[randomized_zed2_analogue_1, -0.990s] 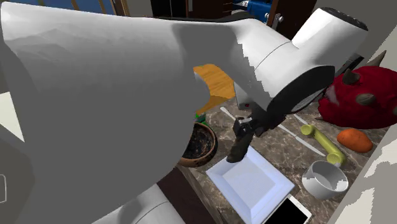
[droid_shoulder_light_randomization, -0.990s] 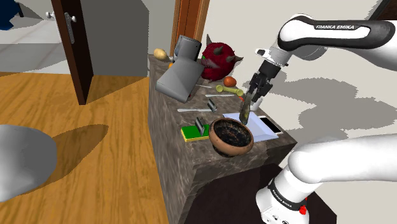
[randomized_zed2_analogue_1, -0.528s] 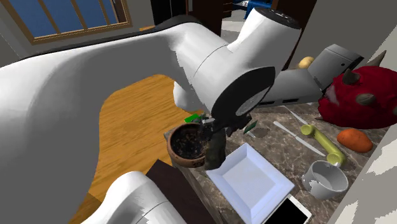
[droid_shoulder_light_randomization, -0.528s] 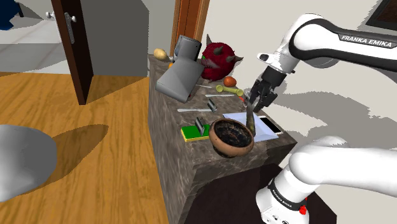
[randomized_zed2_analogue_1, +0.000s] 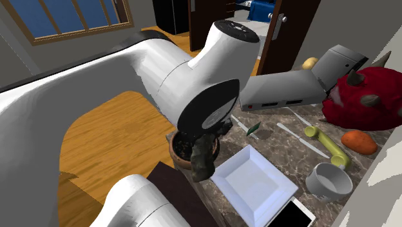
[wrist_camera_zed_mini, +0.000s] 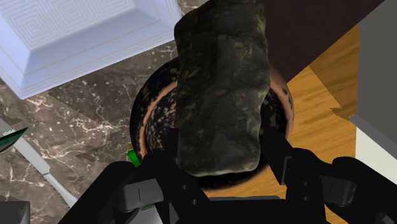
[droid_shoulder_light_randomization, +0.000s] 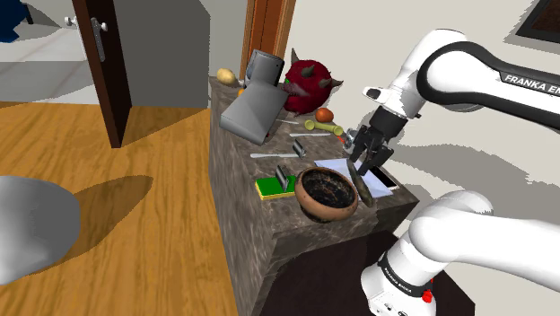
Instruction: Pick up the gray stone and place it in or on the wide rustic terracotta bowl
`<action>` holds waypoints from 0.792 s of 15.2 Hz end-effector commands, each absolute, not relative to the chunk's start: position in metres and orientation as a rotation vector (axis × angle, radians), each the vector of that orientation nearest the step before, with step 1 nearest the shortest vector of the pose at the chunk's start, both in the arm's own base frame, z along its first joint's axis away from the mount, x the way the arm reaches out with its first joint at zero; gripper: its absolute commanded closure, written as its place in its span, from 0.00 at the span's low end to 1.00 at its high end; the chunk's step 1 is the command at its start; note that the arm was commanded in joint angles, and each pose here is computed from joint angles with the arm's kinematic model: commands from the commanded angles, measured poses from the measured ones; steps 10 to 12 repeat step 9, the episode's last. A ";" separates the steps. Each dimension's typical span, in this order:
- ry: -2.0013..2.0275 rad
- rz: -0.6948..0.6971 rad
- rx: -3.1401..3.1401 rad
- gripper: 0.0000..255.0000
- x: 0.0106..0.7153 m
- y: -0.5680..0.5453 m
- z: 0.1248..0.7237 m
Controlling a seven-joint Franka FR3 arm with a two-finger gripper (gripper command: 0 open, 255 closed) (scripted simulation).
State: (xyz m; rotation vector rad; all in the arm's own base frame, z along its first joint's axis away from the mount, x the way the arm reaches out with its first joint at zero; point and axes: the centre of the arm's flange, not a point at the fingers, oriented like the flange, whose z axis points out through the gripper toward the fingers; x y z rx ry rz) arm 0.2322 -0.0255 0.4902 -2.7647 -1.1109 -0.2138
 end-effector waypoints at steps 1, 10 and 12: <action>-1.111 -0.214 -2.765 1.00 0.232 -0.024 0.479; -1.111 -0.214 -2.765 1.00 0.232 -0.024 0.437; -1.111 -0.214 -2.765 1.00 0.232 -0.024 0.437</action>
